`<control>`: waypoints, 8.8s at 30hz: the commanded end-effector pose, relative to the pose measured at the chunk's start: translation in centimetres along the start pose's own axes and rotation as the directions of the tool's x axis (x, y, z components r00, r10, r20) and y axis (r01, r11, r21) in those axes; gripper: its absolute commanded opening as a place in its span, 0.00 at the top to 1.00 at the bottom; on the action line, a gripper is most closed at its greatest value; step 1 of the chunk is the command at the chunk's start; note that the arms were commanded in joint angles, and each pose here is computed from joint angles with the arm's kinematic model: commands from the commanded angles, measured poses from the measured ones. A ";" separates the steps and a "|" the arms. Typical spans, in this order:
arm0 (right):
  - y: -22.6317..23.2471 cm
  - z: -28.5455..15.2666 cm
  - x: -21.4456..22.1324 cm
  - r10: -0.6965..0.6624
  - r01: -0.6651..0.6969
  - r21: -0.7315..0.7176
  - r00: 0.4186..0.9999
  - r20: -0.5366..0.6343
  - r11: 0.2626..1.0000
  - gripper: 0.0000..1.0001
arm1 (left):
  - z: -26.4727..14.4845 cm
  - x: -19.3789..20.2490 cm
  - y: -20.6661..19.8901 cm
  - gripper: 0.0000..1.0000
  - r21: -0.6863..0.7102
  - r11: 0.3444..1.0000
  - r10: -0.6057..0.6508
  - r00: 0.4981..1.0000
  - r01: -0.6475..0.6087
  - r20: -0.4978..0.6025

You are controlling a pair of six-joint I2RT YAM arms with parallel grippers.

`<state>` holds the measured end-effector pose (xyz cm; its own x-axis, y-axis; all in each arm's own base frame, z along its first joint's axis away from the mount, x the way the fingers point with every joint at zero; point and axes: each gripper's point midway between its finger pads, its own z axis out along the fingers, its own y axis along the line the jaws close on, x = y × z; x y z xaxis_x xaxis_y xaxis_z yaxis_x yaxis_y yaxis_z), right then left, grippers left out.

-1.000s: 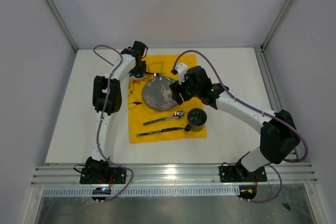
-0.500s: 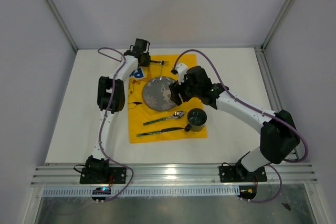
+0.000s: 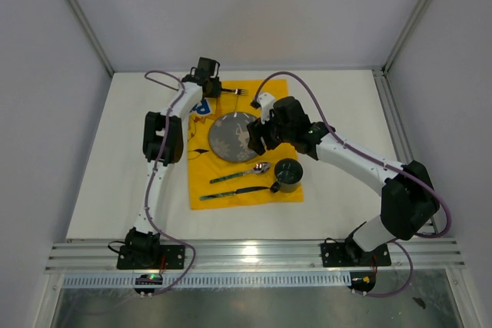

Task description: Set the dinner table for one person

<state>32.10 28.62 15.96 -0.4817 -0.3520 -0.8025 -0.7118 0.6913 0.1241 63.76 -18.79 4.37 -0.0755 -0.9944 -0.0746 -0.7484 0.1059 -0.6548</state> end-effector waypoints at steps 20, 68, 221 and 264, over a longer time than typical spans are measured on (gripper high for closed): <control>1.5 -0.4 -1.1 0.042 -0.038 -0.054 0.997 0.065 0.998 0.30 | 2.5 1.9 2.7 0.64 0.021 0.995 0.101 0.988 -0.100 -0.116; 6.2 1.0 0.7 0.019 -0.015 -0.136 0.999 0.027 0.991 0.30 | -1.2 10.2 2.2 0.62 0.113 0.975 0.219 0.891 -0.190 -0.397; 7.3 -6.3 -3.1 0.129 -0.125 -0.036 0.981 0.145 0.991 0.30 | -22.7 -6.0 30.5 0.63 -0.433 0.293 0.743 0.488 -0.852 -0.459; 7.7 -5.9 -4.0 0.138 -0.131 -0.051 0.978 0.158 0.990 0.30 | -20.7 8.7 25.8 0.66 -0.160 0.297 0.786 0.336 -0.941 -0.519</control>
<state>25.13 30.77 21.46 -0.5219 -0.1916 -0.8312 -0.6559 0.7131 0.2475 28.85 -22.76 1.71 -0.9637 -0.2424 -0.1121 -0.2508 0.9657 0.0679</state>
